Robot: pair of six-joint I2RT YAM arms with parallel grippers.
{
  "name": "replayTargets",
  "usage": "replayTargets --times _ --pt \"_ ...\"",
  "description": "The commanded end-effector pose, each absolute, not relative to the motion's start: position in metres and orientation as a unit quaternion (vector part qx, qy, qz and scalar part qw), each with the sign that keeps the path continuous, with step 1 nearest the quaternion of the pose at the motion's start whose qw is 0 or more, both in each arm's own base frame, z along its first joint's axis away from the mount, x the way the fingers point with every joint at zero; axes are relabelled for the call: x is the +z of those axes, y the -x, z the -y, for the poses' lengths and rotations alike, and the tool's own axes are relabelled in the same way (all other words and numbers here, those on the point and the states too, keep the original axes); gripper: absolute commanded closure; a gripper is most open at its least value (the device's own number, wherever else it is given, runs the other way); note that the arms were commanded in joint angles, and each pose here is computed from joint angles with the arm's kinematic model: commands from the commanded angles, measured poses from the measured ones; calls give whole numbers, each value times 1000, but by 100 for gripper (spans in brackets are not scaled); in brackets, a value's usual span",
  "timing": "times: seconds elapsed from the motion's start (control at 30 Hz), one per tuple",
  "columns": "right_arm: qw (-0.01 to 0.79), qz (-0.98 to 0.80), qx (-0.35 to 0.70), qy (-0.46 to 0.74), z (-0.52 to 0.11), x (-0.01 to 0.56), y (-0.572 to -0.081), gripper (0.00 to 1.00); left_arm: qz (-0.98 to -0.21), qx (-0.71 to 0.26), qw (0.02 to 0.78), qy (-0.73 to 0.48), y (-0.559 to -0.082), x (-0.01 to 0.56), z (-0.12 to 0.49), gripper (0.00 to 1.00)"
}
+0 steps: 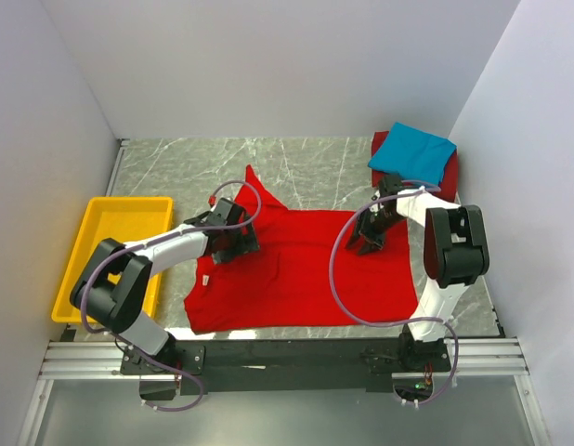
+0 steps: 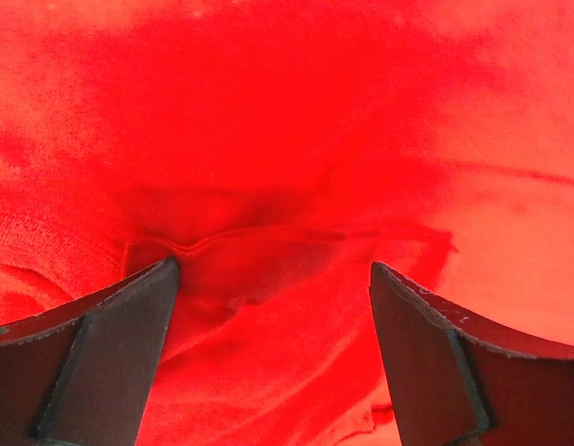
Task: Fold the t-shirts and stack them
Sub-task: Fold the tshirt
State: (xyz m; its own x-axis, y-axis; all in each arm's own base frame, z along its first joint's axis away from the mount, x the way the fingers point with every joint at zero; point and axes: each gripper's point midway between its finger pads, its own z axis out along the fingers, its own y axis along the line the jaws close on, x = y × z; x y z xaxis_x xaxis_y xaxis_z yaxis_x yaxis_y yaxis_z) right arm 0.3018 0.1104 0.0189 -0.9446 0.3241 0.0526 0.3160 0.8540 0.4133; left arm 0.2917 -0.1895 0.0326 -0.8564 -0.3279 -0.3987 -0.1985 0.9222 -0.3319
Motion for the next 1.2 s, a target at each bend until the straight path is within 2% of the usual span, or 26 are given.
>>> replayTargets --times 0.0,0.33,0.53,0.7,0.93,1.07,1.17 --pt "-11 -972 163 -166 -96 1 -280 48 -966 -68 187 163 -258 16 158 9" --pt "12 -973 168 -157 -97 16 -307 48 -965 -73 210 137 -284 30 169 8" --pt "51 -971 190 -138 -104 47 -342 48 -957 -91 252 113 -319 77 185 7" --pt "97 -971 171 -134 -93 75 -379 48 -939 -112 312 96 -359 135 200 3" --pt "192 -957 125 -178 -48 98 -424 48 -930 -146 317 112 -410 147 203 3" --pt "245 -938 85 -229 0 109 -444 49 -919 -179 329 126 -436 159 202 4" --pt "262 -930 61 -251 25 109 -453 50 -912 -193 336 136 -458 167 198 5"
